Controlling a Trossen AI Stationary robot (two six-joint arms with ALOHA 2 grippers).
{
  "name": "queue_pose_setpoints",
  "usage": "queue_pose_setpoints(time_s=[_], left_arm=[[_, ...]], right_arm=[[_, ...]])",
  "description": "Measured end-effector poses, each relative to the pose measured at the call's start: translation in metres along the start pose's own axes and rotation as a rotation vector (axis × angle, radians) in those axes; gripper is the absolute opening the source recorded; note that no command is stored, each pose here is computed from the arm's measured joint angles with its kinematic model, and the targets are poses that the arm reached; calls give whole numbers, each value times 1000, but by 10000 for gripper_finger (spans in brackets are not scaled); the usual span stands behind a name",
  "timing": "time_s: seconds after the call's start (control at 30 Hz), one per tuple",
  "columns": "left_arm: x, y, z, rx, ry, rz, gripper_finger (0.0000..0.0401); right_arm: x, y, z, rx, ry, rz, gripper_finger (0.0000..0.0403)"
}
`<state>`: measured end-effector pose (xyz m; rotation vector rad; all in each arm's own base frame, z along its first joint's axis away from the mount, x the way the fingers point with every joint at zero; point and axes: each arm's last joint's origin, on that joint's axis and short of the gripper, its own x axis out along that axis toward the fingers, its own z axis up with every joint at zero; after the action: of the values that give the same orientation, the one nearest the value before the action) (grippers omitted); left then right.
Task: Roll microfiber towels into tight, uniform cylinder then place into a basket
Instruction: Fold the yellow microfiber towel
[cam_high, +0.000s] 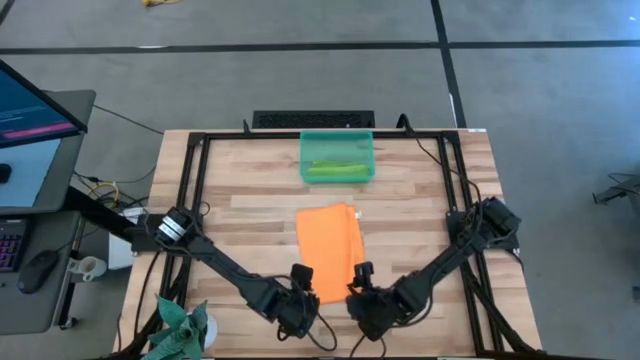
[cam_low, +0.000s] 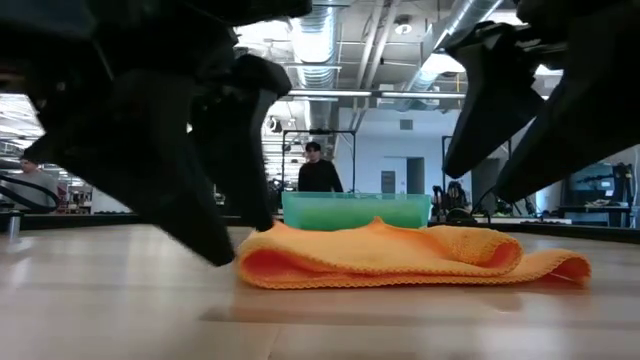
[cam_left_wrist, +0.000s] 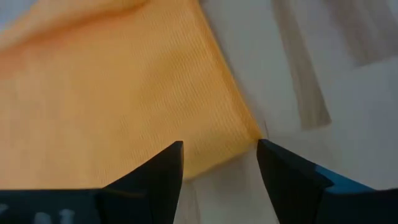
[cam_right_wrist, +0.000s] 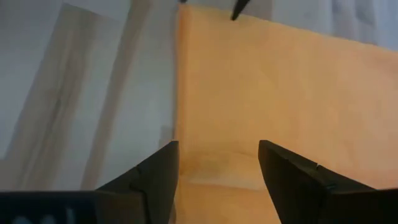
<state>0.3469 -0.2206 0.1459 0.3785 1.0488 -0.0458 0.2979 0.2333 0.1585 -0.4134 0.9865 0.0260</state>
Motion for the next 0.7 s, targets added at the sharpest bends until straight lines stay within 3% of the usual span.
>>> queue_pose_setpoints(time_s=[0.4,0.7], left_arm=[[7,13,5,35,-2,-82,199],[17,26,-1,13,35,-137,199]], right_arm=[[11,-1,-1,3,59,130,244],[29,3,-14,-16,166,112,244]])
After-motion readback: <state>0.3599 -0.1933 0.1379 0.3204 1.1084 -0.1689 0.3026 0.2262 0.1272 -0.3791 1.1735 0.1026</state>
